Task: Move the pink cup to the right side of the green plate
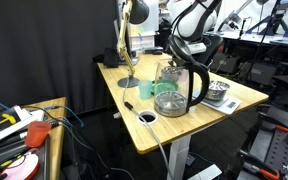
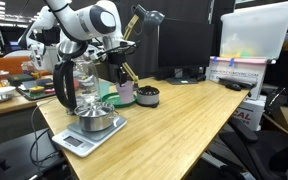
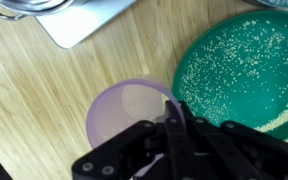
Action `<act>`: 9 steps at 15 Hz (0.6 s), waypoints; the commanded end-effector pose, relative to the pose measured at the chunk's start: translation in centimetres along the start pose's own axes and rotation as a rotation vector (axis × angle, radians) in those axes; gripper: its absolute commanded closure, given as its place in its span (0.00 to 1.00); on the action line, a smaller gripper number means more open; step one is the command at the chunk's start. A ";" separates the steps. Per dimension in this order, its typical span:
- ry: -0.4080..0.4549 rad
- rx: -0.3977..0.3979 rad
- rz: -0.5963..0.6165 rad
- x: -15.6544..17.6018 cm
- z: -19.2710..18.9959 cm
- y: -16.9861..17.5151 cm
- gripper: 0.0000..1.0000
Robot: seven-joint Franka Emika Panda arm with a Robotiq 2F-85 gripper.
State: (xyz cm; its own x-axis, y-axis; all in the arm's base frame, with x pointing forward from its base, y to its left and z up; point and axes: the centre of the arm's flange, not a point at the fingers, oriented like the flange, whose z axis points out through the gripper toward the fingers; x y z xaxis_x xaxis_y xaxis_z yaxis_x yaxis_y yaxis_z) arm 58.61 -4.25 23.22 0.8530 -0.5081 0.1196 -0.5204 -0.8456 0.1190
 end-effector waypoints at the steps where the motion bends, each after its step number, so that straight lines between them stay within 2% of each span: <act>1: -0.088 -0.019 -0.039 0.9 1.2 0.0 0.99; 6: -0.190 -0.062 -0.088 -0.3 3.9 0.1 0.99; 9: -0.206 -0.051 -0.098 -0.4 4.3 0.2 0.99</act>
State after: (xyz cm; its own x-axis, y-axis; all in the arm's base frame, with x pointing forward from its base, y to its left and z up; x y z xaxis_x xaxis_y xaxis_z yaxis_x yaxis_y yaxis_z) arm 57.75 -5.03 19.01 0.8863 -0.4591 -0.0605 -0.4415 -0.8772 0.1886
